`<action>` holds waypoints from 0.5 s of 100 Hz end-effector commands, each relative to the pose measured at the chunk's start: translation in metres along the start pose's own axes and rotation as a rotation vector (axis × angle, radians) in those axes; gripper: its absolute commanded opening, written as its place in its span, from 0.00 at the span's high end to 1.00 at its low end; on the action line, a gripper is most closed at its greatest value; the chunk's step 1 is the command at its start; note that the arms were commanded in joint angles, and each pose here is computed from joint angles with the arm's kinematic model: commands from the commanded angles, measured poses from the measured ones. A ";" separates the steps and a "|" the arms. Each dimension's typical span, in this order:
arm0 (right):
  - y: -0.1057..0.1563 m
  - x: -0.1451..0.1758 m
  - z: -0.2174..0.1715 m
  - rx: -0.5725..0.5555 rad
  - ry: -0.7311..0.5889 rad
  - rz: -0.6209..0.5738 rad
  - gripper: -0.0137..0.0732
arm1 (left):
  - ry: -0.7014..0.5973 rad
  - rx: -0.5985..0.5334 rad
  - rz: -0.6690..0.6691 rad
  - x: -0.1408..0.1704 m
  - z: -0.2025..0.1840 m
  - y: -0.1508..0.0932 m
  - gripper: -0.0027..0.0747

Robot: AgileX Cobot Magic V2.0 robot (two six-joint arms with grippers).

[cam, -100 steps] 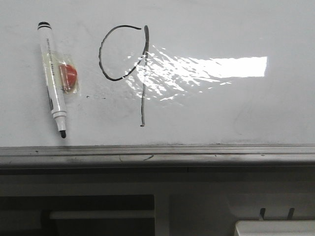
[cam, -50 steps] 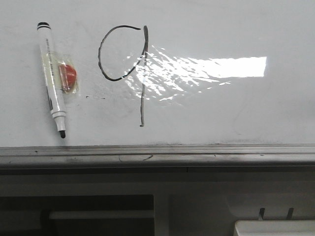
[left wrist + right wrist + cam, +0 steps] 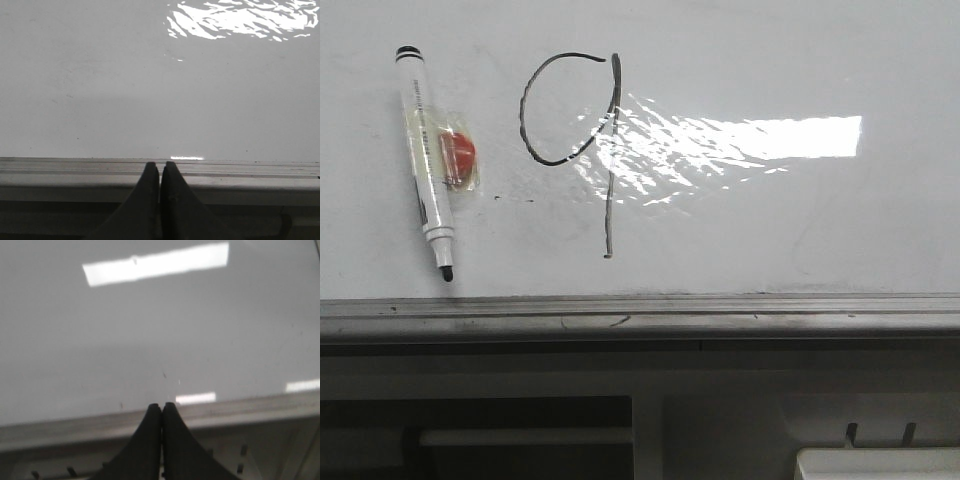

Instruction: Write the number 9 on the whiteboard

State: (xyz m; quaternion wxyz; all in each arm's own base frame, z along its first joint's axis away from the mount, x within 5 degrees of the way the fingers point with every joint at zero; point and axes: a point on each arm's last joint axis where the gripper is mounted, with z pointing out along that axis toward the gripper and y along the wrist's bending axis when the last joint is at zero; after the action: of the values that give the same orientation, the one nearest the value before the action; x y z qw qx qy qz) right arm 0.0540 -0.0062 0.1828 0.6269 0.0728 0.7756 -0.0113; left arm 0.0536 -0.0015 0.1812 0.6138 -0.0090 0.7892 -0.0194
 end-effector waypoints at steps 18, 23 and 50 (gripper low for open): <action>-0.001 0.008 0.001 0.010 0.014 -0.027 0.93 | -0.041 -0.002 -0.013 0.007 0.002 0.001 0.99; -0.001 0.008 0.001 0.010 0.016 -0.027 0.93 | -0.041 -0.002 -0.013 0.007 0.002 0.001 0.99; -0.001 0.008 0.001 0.010 0.016 -0.027 0.93 | -0.041 -0.002 -0.013 0.007 0.002 0.001 0.99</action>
State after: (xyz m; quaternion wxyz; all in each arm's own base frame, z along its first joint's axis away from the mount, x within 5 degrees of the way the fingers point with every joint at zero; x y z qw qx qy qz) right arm 0.0530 -0.0061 0.1807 0.6161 0.0684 0.7845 -0.0160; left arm 0.0536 -0.0015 0.1812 0.6138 -0.0090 0.7892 -0.0194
